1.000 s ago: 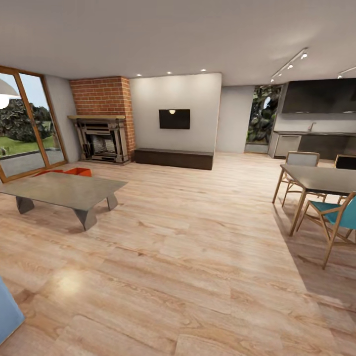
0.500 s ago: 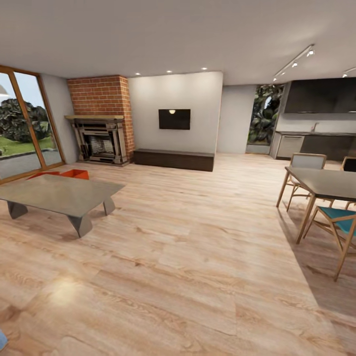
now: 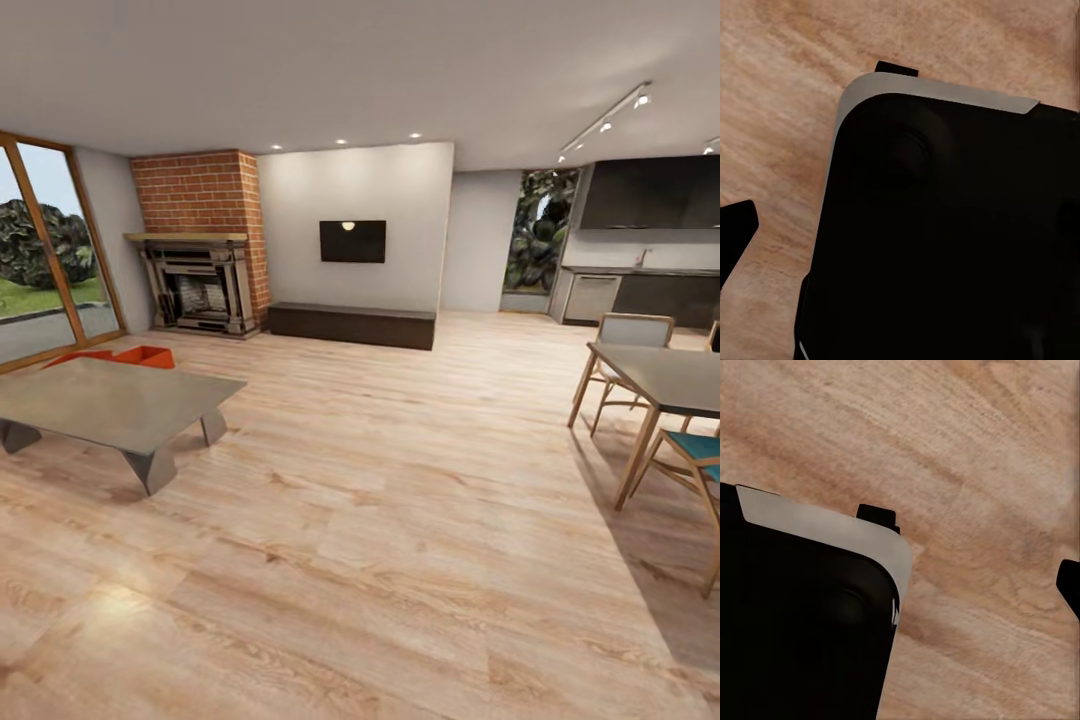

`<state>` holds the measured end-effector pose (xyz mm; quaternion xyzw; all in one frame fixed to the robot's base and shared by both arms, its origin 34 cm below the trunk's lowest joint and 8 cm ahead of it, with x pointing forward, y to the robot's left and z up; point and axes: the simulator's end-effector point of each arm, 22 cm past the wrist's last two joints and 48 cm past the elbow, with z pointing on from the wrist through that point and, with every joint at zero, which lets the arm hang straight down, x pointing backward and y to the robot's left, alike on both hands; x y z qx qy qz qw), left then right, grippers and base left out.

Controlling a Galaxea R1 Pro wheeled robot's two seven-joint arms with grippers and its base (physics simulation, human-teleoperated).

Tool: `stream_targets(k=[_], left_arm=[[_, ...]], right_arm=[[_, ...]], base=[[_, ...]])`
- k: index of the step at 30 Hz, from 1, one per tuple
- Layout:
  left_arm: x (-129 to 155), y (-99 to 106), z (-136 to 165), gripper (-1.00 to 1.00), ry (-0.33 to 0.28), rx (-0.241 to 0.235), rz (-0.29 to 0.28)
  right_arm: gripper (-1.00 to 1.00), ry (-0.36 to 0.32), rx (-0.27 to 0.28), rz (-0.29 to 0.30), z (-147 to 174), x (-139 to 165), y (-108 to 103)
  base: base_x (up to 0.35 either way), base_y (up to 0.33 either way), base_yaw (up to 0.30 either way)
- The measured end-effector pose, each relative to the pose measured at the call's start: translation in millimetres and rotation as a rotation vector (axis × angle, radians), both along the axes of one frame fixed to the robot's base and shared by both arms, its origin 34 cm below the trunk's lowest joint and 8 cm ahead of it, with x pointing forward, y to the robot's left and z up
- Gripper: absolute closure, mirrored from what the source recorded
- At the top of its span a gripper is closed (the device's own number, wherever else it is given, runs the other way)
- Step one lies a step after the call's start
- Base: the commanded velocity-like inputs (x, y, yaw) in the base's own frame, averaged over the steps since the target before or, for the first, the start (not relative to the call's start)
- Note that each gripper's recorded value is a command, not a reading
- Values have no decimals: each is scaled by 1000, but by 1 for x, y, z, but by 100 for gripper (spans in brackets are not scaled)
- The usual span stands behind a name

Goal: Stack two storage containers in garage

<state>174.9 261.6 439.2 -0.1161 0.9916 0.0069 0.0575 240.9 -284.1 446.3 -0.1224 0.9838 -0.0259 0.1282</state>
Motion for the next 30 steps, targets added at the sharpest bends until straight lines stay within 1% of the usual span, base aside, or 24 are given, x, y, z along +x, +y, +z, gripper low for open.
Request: stream_targets(k=[30], left_arm=[[1,0,0,-100,-4,2,0]], right_arm=[[-100,0,0,-1,0,0,0]], base=[[324,0,0]])
